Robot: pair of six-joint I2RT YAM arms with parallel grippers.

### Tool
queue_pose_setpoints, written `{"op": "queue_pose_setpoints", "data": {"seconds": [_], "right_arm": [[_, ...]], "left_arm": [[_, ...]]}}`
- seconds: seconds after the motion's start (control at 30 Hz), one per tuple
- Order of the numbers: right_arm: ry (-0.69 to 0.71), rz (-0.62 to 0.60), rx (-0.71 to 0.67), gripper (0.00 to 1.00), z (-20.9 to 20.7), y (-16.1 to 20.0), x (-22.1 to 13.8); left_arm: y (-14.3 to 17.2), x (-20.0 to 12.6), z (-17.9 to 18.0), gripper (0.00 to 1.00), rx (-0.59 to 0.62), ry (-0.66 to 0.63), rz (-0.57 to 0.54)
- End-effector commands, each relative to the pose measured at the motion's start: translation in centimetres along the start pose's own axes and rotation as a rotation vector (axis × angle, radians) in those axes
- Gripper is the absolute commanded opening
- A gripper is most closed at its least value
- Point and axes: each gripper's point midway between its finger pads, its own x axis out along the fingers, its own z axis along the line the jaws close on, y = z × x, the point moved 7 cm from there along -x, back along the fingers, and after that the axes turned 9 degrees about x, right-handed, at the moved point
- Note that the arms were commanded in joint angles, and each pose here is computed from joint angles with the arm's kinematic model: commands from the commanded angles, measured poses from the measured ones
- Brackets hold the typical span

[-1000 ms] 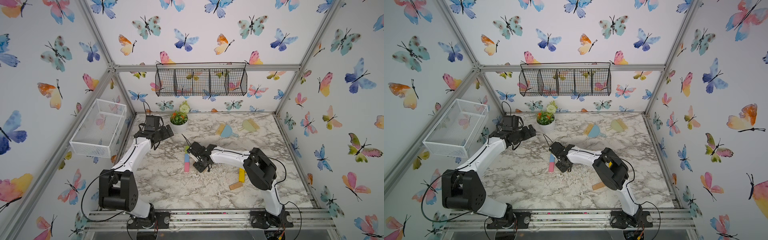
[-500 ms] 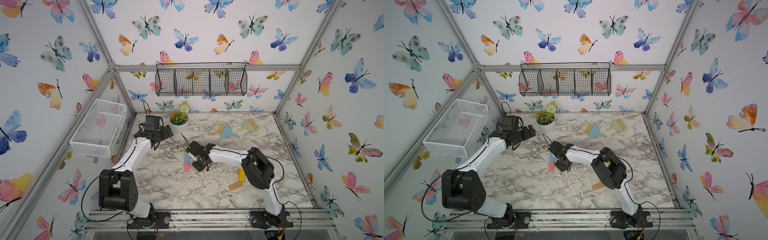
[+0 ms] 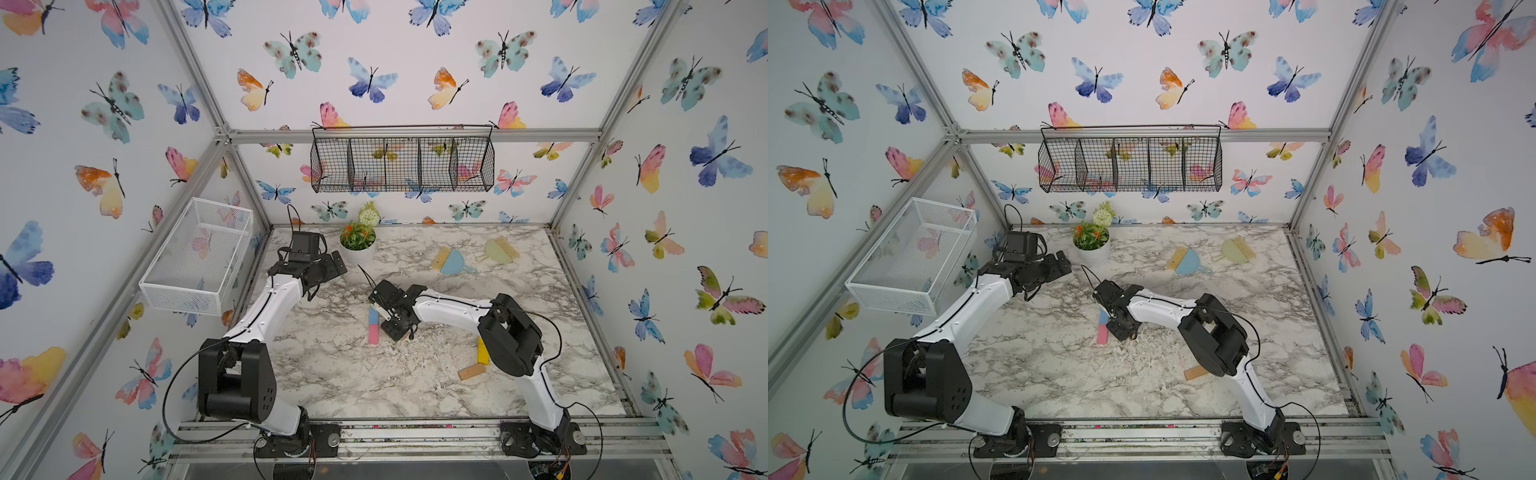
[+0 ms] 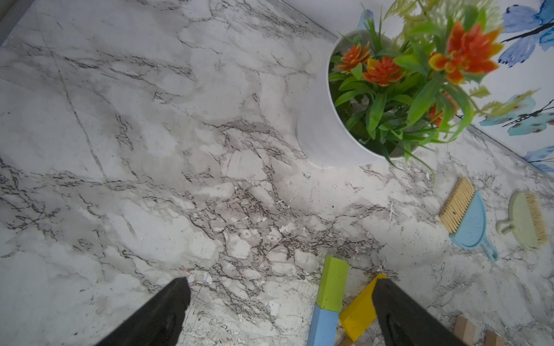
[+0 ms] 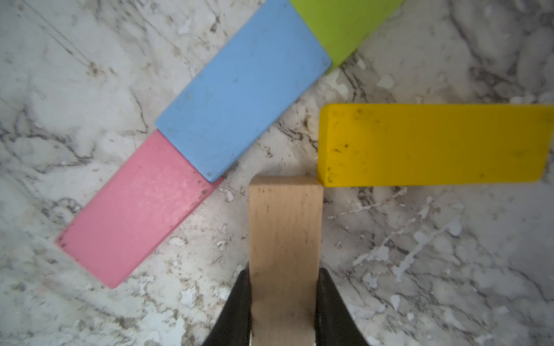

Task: Assemble the letter k with building blocks
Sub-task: Assemble the building block at the center of the board.

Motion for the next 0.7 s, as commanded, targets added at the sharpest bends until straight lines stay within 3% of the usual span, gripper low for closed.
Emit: {"op": "queue_pose_setpoints", "data": {"seconds": [0.0, 0.67], "right_arm": [[-0.005, 0.045, -0.009, 0.05, 0.5, 0.6, 1.2], [-0.047, 0.047, -0.032, 0.07, 1.5, 0.5, 1.2]], "left_arm": [[0.0, 0.3, 0.4, 0.98, -0.004, -0.027, 0.01], [0.1, 0.3, 0.4, 0.98, -0.006, -0.031, 0.012]]}}
